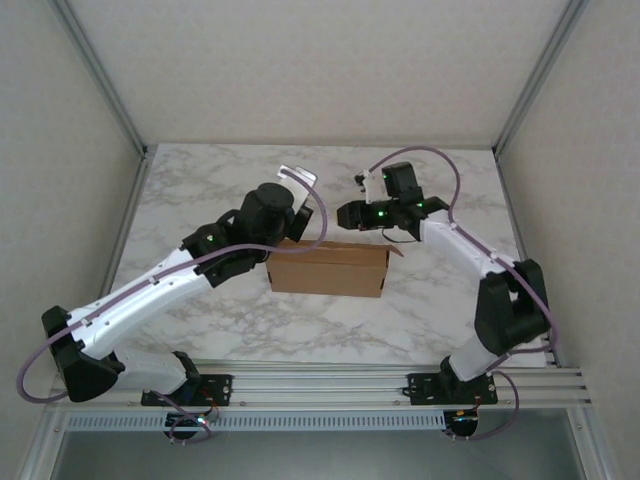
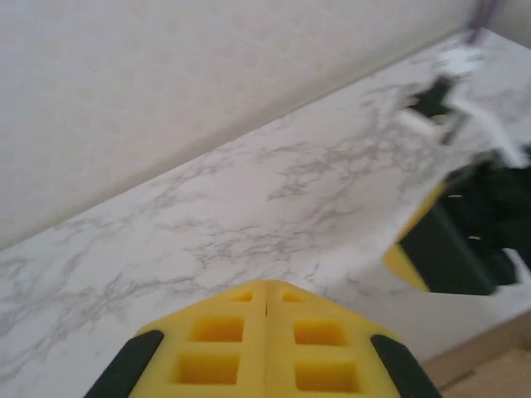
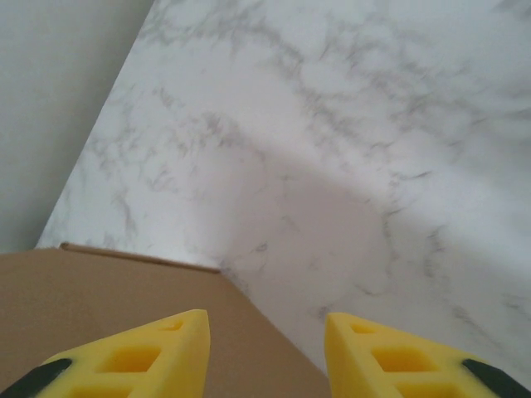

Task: Fold the paper box

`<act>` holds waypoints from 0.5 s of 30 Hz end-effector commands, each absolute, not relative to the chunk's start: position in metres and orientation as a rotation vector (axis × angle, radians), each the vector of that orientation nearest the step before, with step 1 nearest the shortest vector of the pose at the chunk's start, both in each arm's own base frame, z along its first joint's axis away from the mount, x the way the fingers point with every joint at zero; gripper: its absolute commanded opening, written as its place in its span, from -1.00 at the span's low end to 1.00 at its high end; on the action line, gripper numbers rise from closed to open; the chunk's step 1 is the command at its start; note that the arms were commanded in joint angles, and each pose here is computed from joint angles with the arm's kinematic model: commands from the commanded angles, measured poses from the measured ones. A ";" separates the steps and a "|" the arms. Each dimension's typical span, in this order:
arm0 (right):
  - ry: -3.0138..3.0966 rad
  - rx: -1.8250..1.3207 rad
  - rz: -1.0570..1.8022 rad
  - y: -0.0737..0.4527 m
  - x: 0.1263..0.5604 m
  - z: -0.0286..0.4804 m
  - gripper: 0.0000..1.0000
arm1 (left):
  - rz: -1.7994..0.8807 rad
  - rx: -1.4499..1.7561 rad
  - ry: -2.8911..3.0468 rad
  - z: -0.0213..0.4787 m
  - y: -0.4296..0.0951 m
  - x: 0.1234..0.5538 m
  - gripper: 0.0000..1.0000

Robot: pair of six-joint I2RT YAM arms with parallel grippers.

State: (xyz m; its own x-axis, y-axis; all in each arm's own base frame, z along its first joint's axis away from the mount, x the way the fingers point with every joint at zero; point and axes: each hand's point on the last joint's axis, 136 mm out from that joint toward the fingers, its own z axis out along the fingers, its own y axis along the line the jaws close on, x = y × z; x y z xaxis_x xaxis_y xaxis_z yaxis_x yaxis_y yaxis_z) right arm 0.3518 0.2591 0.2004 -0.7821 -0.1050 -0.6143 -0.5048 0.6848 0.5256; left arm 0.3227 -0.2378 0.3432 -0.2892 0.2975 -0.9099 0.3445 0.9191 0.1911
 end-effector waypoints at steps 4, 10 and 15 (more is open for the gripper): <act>2.214 -0.365 0.517 0.191 0.337 0.259 -0.06 | -0.115 0.218 1.755 0.372 -0.165 0.309 -1.00; 2.021 -0.740 0.321 0.165 0.281 0.281 0.16 | -0.085 0.237 1.812 0.343 -0.138 0.307 -0.43; 1.892 -0.952 0.224 0.151 0.243 0.286 0.19 | -0.129 0.499 1.815 0.314 -0.156 0.286 0.08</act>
